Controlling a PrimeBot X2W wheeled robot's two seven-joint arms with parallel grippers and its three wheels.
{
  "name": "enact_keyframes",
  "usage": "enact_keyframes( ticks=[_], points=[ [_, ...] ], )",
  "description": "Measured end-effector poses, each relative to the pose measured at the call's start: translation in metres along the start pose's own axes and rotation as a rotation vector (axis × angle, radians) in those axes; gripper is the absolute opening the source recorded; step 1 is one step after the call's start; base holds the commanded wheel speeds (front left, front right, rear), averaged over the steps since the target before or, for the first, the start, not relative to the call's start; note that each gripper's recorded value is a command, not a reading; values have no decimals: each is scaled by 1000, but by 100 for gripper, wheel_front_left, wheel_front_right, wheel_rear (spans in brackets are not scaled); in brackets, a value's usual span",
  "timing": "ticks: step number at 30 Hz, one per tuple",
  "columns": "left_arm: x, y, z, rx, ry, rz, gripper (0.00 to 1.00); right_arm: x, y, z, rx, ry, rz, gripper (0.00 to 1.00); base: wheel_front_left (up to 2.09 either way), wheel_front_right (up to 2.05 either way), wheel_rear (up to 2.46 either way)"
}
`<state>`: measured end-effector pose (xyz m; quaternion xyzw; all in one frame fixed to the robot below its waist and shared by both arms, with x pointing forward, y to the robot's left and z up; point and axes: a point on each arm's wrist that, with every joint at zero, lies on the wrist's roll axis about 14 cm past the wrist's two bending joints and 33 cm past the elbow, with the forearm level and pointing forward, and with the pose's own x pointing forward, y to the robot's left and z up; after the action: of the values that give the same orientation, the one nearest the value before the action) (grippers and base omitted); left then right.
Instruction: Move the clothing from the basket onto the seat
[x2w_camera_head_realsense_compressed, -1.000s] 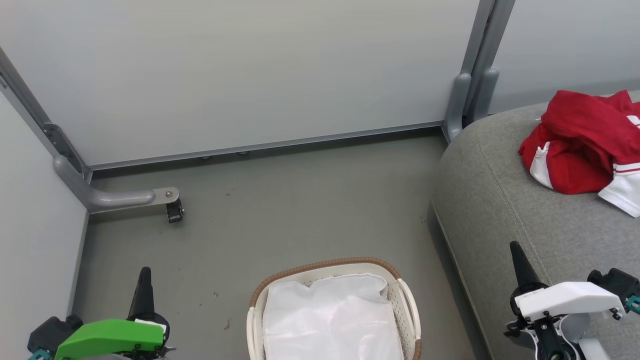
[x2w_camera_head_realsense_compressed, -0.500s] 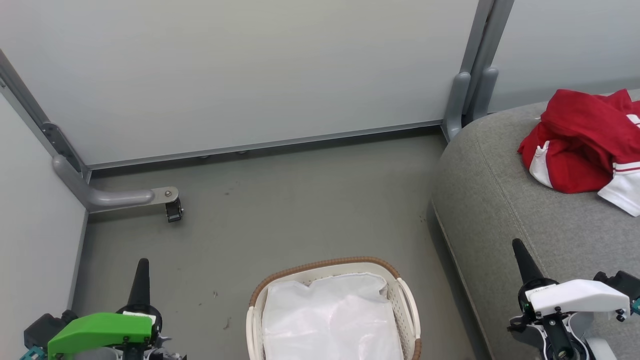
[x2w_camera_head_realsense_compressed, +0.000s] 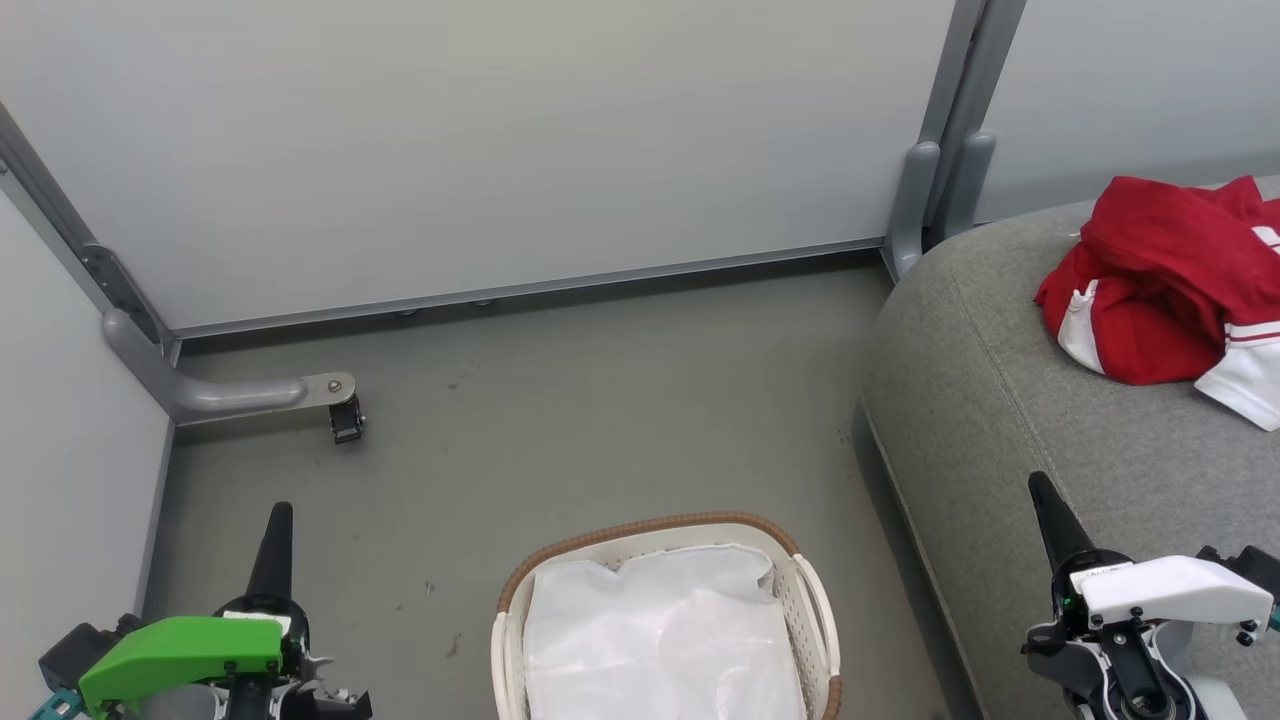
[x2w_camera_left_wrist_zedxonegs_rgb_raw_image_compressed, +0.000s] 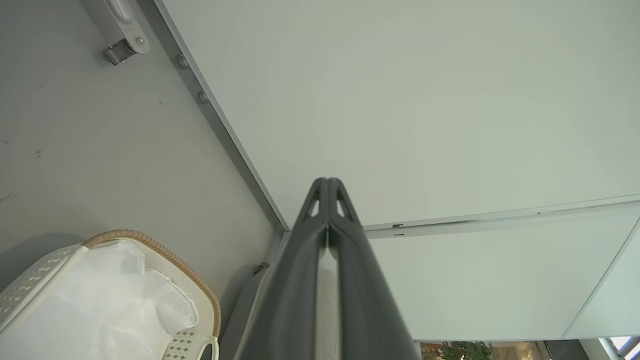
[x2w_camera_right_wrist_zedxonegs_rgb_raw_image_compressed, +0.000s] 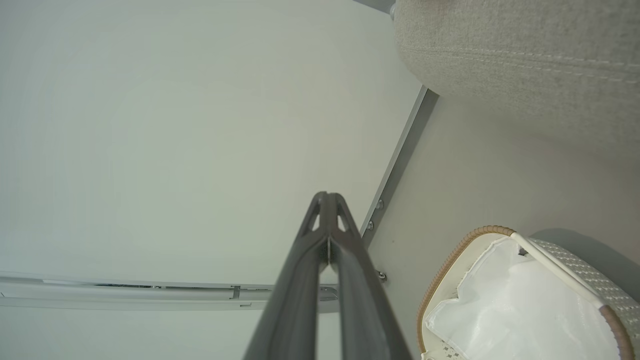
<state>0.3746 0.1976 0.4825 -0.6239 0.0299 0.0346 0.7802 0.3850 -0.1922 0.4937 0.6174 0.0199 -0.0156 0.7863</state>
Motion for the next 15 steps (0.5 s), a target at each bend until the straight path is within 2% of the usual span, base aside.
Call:
enact_keyframes(
  ticks=[15],
  points=[
    [6, -10, 3, -108, 4, -37, 0, 1, 4, 4, 116, -3, 16, 0, 0, 0, 0]
  ],
)
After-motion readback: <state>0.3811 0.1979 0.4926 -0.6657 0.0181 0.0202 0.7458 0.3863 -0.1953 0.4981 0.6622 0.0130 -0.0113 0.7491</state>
